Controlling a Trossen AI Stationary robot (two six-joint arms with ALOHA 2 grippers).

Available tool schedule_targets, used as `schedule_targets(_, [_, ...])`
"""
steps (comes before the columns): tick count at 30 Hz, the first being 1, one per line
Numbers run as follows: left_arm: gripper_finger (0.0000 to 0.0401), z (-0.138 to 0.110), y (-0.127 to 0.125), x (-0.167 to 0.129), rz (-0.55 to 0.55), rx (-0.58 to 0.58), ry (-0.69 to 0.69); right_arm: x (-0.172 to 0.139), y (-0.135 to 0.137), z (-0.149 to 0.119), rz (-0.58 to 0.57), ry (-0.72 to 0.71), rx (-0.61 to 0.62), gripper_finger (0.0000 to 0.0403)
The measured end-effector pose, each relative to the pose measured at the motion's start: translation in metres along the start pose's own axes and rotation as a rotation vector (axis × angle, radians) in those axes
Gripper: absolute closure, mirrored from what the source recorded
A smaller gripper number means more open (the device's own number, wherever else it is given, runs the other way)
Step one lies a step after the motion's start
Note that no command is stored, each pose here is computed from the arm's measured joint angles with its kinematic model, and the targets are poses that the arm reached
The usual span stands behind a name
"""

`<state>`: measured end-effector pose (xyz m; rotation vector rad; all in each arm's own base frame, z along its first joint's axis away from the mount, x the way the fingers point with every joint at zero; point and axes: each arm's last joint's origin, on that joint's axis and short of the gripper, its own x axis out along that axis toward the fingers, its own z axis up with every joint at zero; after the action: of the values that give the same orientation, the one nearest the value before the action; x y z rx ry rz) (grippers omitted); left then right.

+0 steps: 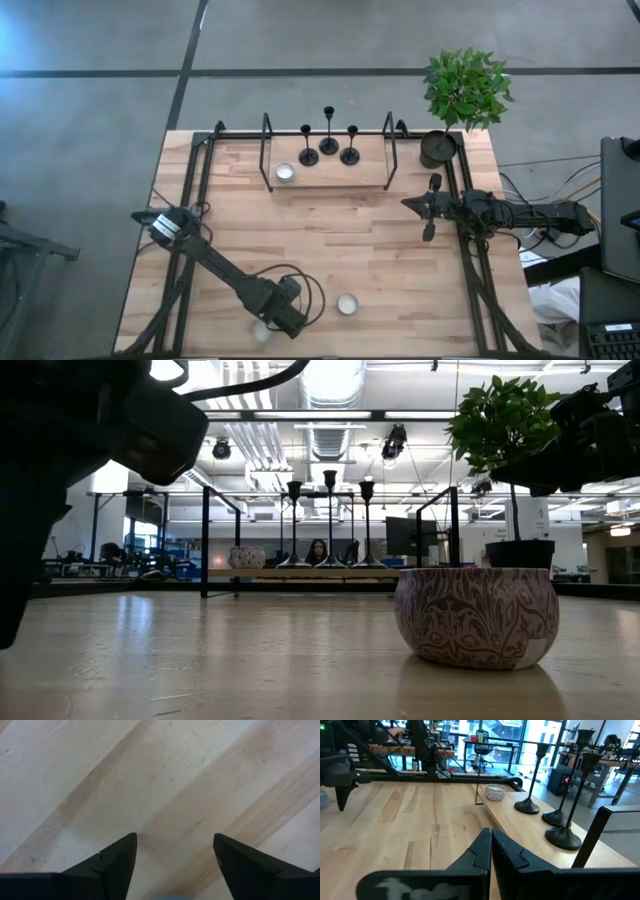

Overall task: Pick & Place candle stick holders
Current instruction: Put the blue scented candle on the shelf

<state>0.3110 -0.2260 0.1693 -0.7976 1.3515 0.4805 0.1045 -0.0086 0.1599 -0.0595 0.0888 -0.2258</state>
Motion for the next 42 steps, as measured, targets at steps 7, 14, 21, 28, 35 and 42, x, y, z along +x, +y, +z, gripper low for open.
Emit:
schedule_targets(7, [0.0150,0.001,0.000,0.000,0.001,0.003,0.002,0.000,0.000,0.000,0.000,0.000,0.000,0.0394])
schedule_targets(14, [0.0139,0.011,0.001,0.000,0.000,0.034,0.001,0.000,0.000,0.000,0.000,0.000,0.000,0.0394])
schedule_targets(21, [0.0059,0.013,-0.003,-0.003,-0.079,0.063,0.131,0.000,0.000,0.000,0.000,0.000,0.000,0.0394])
schedule_targets(28, [0.0004,0.016,0.003,-0.033,-0.075,0.018,-0.009,0.000,0.000,0.000,0.000,0.002,0.000,0.0394])
schedule_targets(35, [0.0002,-0.003,0.003,-0.041,-0.074,-0.065,0.004,0.000,0.000,0.000,0.000,0.000,0.000,0.0394])
schedule_targets(42, [0.0001,-0.033,0.003,-0.042,-0.058,-0.134,0.014,0.000,0.000,0.000,0.000,0.000,0.000,0.0394])
